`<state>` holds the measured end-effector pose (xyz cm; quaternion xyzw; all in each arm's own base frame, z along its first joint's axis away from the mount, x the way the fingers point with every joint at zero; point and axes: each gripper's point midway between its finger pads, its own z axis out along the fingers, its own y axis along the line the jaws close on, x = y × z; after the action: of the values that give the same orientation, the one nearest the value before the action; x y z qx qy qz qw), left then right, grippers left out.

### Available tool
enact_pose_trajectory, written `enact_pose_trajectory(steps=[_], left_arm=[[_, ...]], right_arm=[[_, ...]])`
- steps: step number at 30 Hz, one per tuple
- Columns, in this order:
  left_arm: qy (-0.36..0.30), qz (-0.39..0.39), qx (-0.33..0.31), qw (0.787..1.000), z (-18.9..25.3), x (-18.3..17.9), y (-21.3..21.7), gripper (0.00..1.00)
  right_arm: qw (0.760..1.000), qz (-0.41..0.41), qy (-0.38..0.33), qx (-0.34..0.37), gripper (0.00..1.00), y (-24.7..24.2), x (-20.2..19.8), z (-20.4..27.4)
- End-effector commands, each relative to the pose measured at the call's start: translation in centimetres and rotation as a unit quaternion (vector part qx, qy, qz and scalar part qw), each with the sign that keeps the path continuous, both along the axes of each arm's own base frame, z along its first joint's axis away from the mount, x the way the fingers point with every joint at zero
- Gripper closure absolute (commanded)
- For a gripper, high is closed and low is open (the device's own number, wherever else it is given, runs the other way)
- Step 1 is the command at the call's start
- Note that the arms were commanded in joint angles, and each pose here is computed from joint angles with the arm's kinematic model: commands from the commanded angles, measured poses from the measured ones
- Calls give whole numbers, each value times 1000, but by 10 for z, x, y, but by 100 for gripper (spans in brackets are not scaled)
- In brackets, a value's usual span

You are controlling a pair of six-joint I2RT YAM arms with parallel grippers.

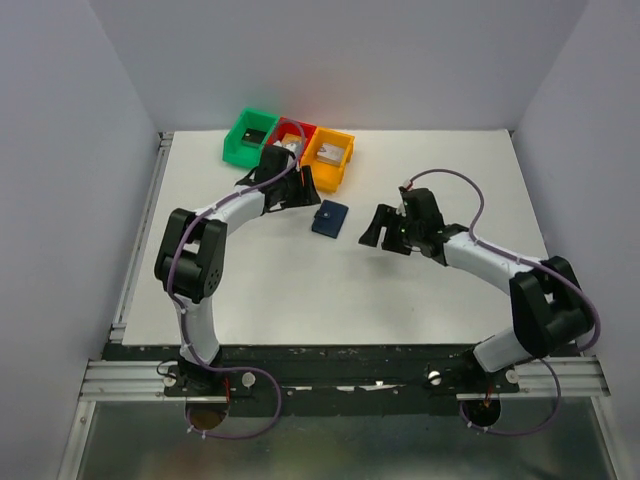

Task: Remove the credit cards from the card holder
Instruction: Move the card holder to the center of the board.

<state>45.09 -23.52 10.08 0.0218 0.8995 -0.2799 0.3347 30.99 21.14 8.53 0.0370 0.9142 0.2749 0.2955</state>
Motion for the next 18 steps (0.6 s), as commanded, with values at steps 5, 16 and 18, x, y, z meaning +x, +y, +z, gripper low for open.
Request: enact_pose_trajectory(steps=[5, 16, 18], left_arm=[[42, 27, 16, 999, -34, 13, -1, 36], [66, 10, 10, 998, -58, 8, -12, 37], [70, 1, 5, 998, -61, 4, -17, 39]], right_arm=[[998, -23, 35, 48, 23, 42, 58, -19], [997, -31, 60, 41, 28, 60, 96, -43], [996, -30, 70, 45, 28, 64, 99, -48]])
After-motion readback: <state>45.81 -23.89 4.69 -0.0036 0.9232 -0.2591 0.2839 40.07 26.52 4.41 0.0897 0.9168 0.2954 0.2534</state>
